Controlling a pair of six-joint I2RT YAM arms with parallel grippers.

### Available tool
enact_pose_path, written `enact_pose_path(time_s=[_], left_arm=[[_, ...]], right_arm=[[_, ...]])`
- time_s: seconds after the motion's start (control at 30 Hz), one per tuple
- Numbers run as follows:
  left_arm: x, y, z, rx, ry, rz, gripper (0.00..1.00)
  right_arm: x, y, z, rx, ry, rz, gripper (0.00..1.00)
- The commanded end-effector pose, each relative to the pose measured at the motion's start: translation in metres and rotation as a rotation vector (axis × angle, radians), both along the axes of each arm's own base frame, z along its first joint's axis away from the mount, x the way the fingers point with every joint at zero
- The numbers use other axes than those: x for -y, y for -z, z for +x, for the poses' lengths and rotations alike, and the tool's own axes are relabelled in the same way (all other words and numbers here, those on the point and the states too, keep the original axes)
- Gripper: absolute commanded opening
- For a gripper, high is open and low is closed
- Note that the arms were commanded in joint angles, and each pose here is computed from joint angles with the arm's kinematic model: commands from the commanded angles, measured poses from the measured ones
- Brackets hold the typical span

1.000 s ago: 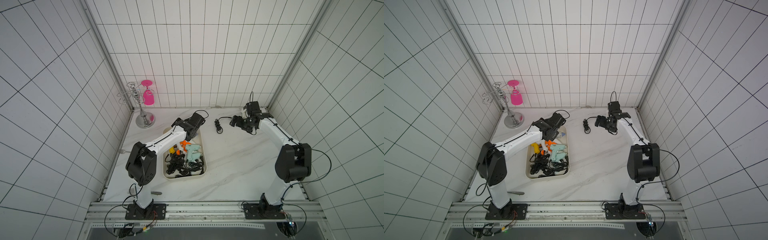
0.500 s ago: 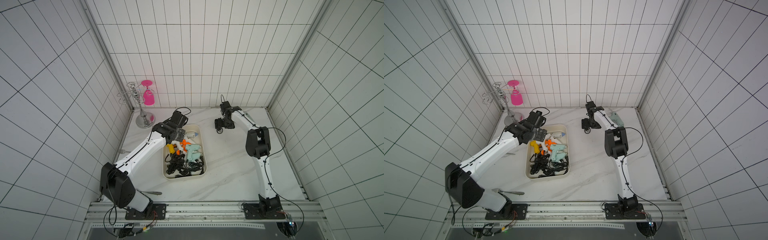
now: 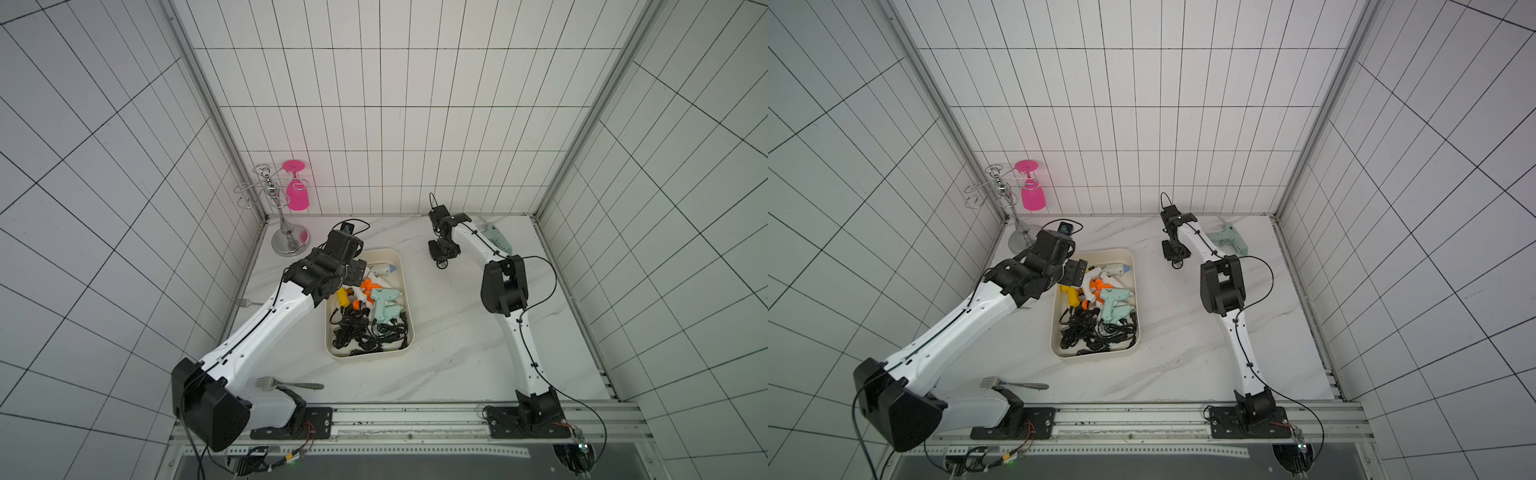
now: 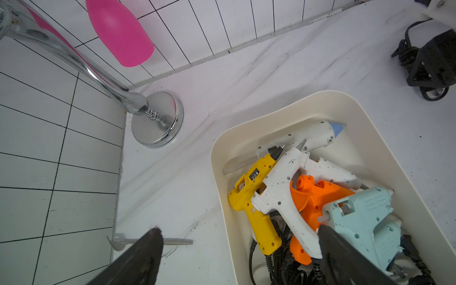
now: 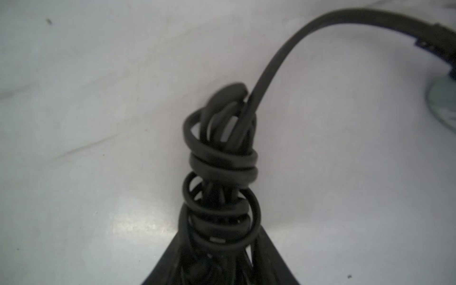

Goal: Put the hot melt glue gun into the storage box
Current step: Move the hot melt adhesive gun to the center of the board.

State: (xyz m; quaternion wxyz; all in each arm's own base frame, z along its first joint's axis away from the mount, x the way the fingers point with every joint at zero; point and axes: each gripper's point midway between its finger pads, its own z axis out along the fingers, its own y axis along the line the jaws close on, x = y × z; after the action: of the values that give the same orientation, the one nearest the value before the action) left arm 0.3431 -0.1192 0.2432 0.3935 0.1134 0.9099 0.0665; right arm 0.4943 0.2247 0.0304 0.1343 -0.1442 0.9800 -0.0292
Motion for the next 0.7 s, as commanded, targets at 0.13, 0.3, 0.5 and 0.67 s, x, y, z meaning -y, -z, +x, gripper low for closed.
enact_pose_path(time_s=[0.13, 0.3, 0.5, 0.67], left_arm=[[0.013, -0.008, 0.006, 0.029, 0.034, -0.075, 0.99], [0.017, -0.004, 0.005, 0.025, 0.047, -0.091, 0.99], [0.023, 0.003, 0.006, 0.014, 0.065, -0.103, 0.99], [0.028, 0.004, 0.009, 0.000, 0.077, -0.108, 0.99]], right_arm=[[0.015, -0.011, -0.092, -0.054, -0.049, -0.116, 0.25], [0.031, -0.020, -0.167, -0.092, -0.053, -0.117, 0.23], [0.050, -0.046, -0.204, -0.074, 0.005, -0.030, 0.71], [0.060, -0.084, -0.165, 0.002, 0.096, 0.143, 0.84]])
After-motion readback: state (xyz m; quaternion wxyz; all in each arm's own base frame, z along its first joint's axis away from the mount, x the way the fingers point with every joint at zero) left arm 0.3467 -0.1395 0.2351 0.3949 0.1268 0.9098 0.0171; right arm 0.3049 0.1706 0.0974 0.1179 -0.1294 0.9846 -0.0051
